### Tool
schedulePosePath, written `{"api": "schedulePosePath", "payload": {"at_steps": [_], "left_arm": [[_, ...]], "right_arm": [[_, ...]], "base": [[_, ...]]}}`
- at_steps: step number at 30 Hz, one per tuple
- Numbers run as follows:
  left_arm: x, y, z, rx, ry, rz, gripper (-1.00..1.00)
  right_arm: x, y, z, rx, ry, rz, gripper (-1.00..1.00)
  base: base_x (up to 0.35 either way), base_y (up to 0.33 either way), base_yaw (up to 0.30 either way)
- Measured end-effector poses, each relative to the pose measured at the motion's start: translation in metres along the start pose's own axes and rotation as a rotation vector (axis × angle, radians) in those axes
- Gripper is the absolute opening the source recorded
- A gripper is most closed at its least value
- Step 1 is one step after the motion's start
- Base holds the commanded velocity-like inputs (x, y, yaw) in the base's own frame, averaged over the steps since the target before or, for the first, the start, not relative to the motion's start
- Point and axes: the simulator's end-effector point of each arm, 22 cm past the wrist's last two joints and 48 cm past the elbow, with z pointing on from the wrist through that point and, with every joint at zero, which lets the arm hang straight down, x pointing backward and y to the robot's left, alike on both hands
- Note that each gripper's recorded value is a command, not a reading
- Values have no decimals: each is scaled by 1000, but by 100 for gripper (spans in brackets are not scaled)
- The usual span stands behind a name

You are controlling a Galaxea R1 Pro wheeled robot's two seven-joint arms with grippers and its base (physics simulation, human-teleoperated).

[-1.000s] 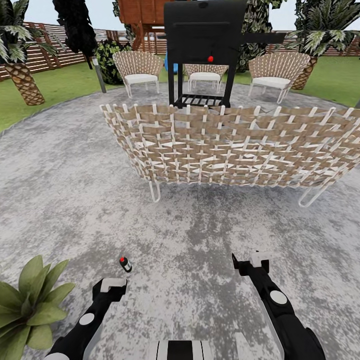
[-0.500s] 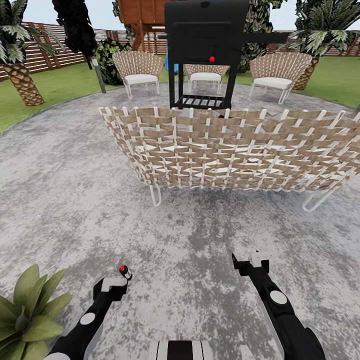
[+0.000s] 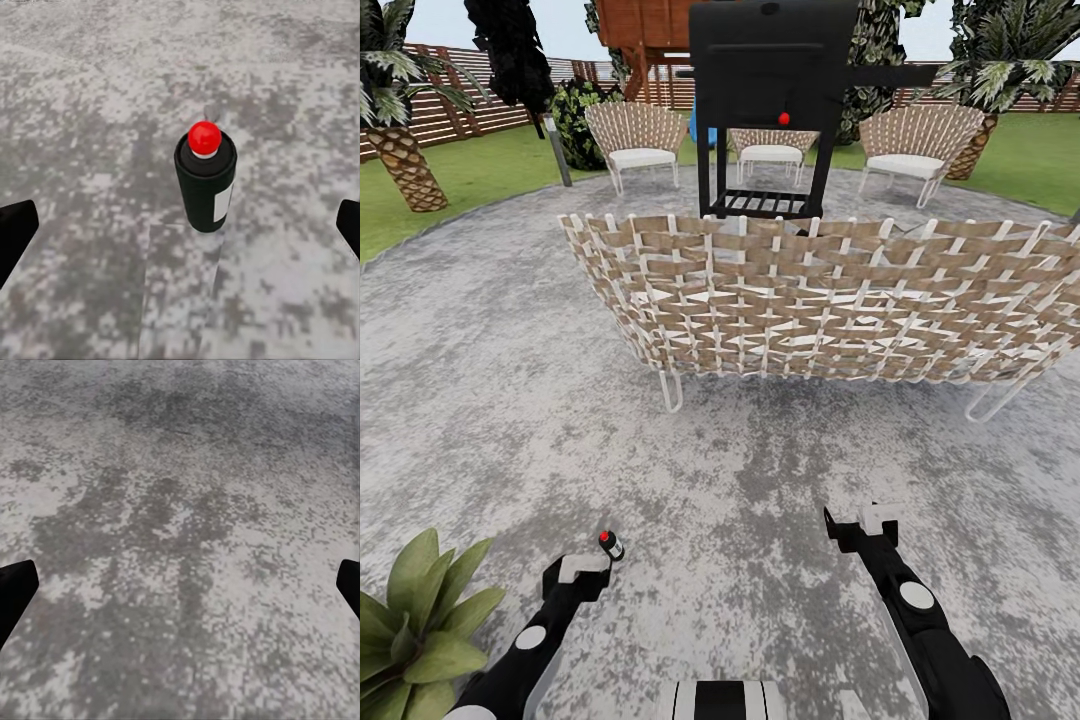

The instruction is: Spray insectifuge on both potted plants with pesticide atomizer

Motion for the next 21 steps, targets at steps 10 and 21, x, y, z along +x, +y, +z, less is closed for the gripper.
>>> {"api": "schedulePosePath", "payload": {"at_steps": [10, 21], "left_arm": [[16, 0, 5, -2, -17, -4, 100], [51, -3, 10, 3, 41, 1, 100]], "right_arm": [[30, 4, 7, -7, 51, 0, 100], [66, 9, 14, -15, 113, -1, 100]], "base": [[0, 0, 0], [0, 0, 0]]}}
